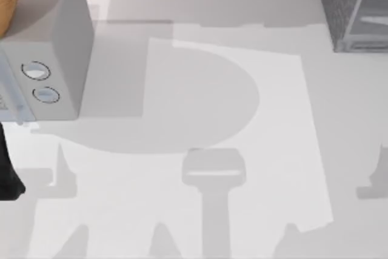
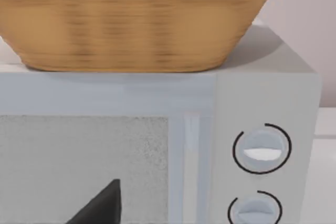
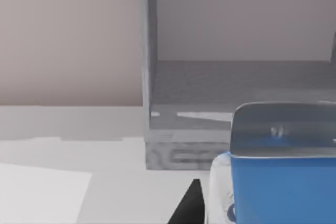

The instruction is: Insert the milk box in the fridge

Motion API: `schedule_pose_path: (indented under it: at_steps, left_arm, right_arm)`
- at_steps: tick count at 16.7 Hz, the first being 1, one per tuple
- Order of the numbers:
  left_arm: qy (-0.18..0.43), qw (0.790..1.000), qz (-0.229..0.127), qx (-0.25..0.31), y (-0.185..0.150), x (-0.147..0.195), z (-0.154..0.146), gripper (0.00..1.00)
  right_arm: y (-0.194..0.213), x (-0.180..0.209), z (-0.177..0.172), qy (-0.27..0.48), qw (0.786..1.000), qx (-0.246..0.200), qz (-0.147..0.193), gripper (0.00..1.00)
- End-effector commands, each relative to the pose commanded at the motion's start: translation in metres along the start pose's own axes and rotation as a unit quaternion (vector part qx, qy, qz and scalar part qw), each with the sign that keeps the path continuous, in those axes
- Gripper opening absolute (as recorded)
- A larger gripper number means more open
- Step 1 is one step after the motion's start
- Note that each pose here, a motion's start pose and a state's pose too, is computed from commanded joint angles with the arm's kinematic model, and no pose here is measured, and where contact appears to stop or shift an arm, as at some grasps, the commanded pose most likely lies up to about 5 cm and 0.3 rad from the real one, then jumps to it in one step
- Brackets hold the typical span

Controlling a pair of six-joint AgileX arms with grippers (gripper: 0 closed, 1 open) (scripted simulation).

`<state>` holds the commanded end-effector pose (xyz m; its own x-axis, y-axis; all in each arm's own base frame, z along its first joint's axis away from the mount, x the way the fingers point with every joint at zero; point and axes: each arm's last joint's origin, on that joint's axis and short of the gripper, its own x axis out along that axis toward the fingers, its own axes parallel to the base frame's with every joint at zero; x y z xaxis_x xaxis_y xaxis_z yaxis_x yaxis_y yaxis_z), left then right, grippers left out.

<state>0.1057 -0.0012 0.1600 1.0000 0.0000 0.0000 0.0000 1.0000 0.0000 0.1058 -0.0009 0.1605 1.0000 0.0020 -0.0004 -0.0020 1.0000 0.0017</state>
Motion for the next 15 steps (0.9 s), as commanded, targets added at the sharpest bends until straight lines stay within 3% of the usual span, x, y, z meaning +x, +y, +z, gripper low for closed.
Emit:
schedule_pose_path:
  at_steps: [3, 8, 15]
  left_arm:
    - [0.000, 1.000, 0.000, 0.000, 0.000, 0.000, 0.000, 1.00]
    - [0.000, 1.000, 0.000, 0.000, 0.000, 0.000, 0.000, 1.00]
    - [0.000, 1.000, 0.000, 0.000, 0.000, 0.000, 0.000, 1.00]
  right_arm:
    - [-0.002, 0.000, 0.009, -0.012, 1.000, -0.002, -0.011, 0.00]
    - [-0.007, 0.016, 0.054, -0.044, 0.999, -0.010, -0.026, 0.00]
    - [-0.024, 0.112, 0.090, -0.014, 1.000, -0.007, -0.005, 0.00]
